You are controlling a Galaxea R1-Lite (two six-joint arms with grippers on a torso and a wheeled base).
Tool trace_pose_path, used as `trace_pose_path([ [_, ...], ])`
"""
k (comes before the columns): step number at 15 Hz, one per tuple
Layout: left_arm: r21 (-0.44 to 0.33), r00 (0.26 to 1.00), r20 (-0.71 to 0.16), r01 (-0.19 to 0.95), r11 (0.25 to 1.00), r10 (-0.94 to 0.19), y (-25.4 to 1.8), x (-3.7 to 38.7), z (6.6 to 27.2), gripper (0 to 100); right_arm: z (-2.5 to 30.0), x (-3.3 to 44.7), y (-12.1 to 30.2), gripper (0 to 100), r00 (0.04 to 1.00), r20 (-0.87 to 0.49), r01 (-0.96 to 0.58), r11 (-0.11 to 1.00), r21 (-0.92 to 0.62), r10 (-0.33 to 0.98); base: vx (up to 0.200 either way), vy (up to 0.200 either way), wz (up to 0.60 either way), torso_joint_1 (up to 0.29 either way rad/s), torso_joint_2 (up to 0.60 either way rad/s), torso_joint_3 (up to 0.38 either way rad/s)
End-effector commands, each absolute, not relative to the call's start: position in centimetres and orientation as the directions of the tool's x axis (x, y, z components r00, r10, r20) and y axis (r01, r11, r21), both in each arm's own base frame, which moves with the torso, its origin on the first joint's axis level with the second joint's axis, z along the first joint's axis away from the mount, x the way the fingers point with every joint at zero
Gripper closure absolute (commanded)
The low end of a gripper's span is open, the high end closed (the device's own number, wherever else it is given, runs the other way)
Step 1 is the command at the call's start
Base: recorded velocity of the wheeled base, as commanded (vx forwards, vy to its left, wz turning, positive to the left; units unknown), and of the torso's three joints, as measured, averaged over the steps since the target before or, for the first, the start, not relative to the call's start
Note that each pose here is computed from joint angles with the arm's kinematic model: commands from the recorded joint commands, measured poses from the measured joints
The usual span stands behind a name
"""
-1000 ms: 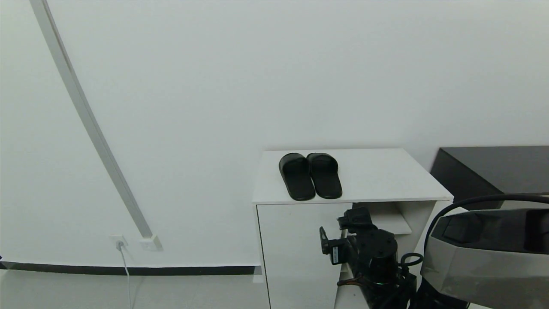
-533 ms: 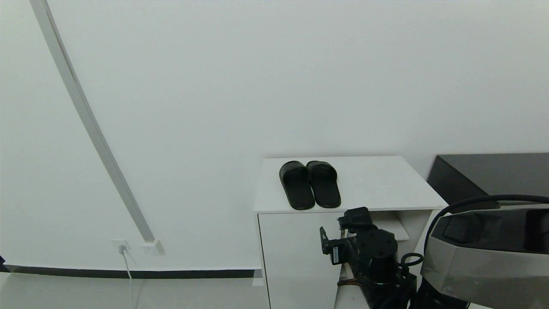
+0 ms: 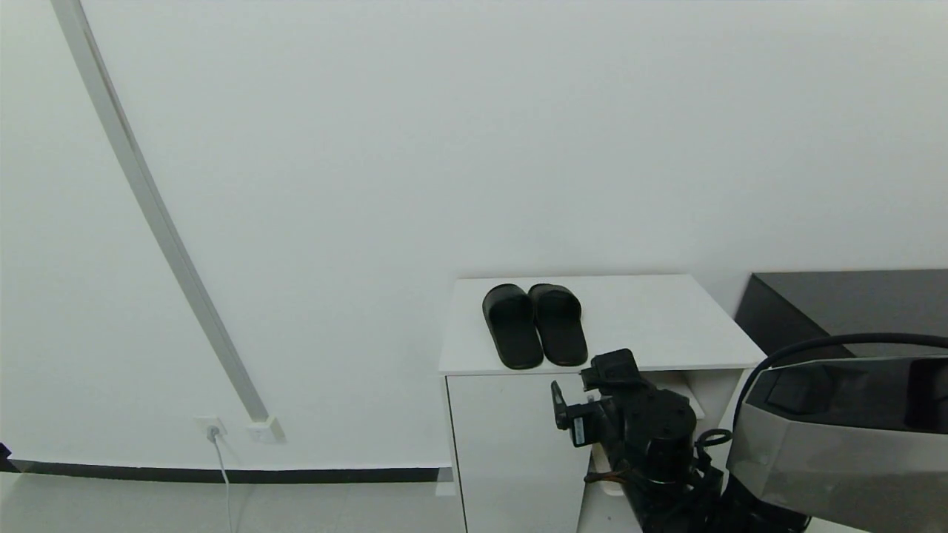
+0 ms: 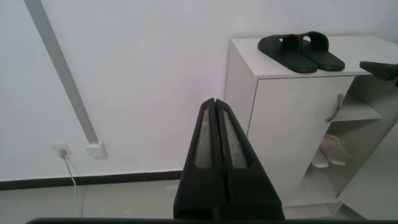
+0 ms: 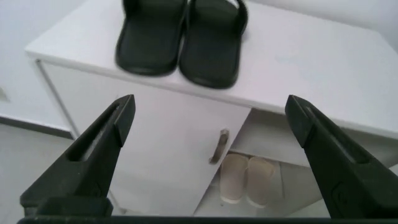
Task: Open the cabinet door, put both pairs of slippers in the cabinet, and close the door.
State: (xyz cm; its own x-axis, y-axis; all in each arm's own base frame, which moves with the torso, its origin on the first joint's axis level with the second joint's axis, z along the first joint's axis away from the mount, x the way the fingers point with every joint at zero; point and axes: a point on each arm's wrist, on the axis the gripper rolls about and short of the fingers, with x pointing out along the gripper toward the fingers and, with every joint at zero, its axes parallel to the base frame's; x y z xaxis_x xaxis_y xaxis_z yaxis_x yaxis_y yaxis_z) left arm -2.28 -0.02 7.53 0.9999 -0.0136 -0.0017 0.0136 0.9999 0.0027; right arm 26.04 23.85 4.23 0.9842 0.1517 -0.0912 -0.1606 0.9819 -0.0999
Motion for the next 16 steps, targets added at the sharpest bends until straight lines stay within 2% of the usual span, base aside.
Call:
trace_pose_path([
  [1, 0.003, 1.000, -0.003, 0.012, 1.000, -0.012, 0.0, -2.3, 7.5, 100, 6.0, 27.5, 23.5, 0, 0.990, -0.070, -0.126, 0.988, -0.090, 0.120, 0.000, 0.000, 0.00, 0.000, 0.00, 0.000],
  [6, 0.003, 1.000, -0.002, 0.012, 1.000, -0.012, 0.0, -2.3, 7.5, 100, 9.7, 30.5, 26.1, 0, 0.980, -0.152, -0.133, 0.991, -0.003, 0.131, 0.000, 0.000, 0.00, 0.000, 0.00, 0.000],
  [10, 0.003, 1.000, -0.002, 0.014, 1.000, -0.014, 0.0, -2.3, 7.5, 100, 10.5, 31.3, 26.9, 0, 0.970, -0.201, -0.127, 0.990, 0.058, 0.136, 0.000, 0.000, 0.00, 0.000, 0.00, 0.000],
  [13, 0.003, 1.000, -0.002, 0.012, 1.000, -0.012, 0.0, -2.3, 7.5, 100, 10.4, 31.0, 27.3, 0, 0.944, -0.243, -0.201, 0.973, 0.109, 0.223, 0.000, 0.000, 0.00, 0.000, 0.00, 0.000],
  [16, 0.003, 1.000, -0.002, 0.014, 1.000, -0.014, 0.0, -2.3, 7.5, 100, 10.0, 30.9, 27.2, 0, 0.939, -0.262, -0.205, 0.974, 0.101, 0.225, 0.000, 0.000, 0.00, 0.000, 0.00, 0.000],
])
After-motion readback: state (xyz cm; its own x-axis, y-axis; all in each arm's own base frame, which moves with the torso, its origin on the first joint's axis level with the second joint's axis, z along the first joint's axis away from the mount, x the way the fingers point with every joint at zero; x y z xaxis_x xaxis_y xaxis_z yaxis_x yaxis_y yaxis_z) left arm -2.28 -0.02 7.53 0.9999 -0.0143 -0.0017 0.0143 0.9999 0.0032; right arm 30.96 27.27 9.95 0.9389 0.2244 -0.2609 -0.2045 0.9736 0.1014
